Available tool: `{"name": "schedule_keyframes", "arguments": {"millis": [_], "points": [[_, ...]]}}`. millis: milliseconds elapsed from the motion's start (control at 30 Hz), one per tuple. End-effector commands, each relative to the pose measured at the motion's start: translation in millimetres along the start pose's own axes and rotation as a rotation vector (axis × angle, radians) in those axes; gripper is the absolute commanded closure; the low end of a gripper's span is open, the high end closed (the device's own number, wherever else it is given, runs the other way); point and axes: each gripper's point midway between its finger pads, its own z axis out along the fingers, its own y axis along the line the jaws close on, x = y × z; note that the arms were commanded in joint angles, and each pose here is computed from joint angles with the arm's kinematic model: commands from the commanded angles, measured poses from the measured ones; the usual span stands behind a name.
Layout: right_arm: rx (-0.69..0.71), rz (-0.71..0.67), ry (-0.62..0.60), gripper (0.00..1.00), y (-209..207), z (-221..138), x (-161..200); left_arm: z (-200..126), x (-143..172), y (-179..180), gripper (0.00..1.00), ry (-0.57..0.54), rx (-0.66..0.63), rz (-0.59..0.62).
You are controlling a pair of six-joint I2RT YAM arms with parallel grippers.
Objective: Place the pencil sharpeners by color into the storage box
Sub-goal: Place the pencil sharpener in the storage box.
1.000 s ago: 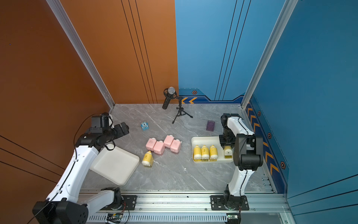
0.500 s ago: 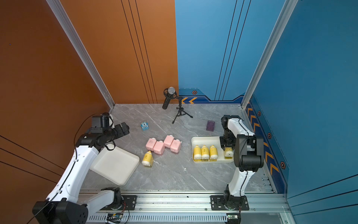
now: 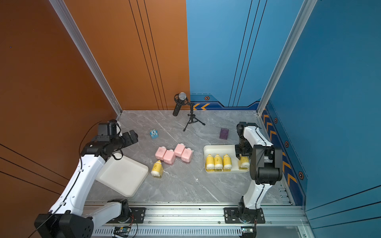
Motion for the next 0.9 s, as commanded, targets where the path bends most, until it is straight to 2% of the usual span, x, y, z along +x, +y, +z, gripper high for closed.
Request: {"name": "schedule_keyframes", "arguments": {"millis": [0,167,433,600,867], "points": [[0.035,0.005,-0.058,0.39,-7.7,-22.8,-0.3,-0.1,-0.5,-0.5,0.02,-0.007,-0.001,0.014],[0.01,-0.005,-0.123,0.38,2.1,-49.3,-2.1,-0.7,-1.4,-0.6,0.02,-0.011,-0.001,0.012],[-0.103,-0.026,-0.318,0.39,47.4,-120.1,-7.4,-2.0,-1.7,1.0,0.02,-0.02,-0.007,0.01],[-0.22,-0.043,-0.388,0.4,91.0,-150.7,2.9,-1.8,-1.2,2.9,0.02,-0.027,-0.022,0.016],[-0.304,-0.091,-0.466,0.4,166.0,-178.3,36.4,-0.3,-1.3,6.3,0.02,-0.035,-0.046,0.028]]}}
